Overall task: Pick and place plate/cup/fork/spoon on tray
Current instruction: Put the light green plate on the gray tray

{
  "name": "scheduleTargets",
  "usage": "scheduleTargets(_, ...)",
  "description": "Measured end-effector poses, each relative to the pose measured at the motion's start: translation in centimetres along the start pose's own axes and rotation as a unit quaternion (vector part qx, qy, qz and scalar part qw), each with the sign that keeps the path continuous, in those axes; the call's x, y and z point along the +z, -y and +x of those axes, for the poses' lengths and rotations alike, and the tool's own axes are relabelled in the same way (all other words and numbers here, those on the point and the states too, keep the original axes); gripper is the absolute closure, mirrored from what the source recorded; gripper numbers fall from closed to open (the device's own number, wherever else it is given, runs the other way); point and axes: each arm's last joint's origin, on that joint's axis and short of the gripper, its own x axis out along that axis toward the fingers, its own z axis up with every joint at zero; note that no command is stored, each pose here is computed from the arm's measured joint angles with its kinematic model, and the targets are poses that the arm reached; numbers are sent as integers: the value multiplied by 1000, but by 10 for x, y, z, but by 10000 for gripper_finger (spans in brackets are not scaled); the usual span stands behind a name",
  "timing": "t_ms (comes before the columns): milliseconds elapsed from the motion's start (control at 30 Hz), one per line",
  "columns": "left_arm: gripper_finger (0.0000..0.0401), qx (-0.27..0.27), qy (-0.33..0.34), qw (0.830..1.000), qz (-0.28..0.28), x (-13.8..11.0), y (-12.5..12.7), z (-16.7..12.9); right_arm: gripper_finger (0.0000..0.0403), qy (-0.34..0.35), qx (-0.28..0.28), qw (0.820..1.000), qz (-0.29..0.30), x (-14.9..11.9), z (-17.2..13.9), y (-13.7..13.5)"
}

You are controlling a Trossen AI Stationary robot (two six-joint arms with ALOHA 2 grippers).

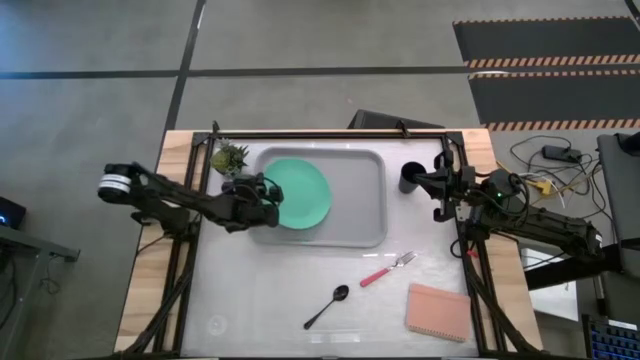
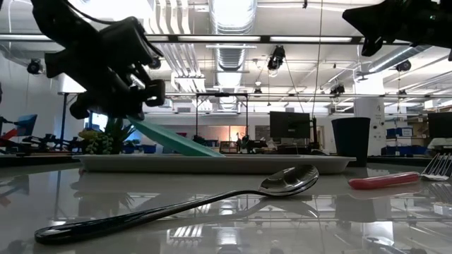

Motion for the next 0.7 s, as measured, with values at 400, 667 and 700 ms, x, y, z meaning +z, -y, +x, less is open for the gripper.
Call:
scheduleTargets(400, 401, 17, -1, 999, 28, -12, -1, 8, 394, -2, 0, 1000, 5, 0, 0, 0)
scheduleTargets(667, 401, 18, -3, 999, 32, -18, 0, 10, 394, -2, 0, 1000, 9, 0, 0, 0)
scheduleTargets(700, 401, 18, -3, 999, 32, -18, 0, 9, 394, -2, 0, 1000, 10, 0, 0, 0)
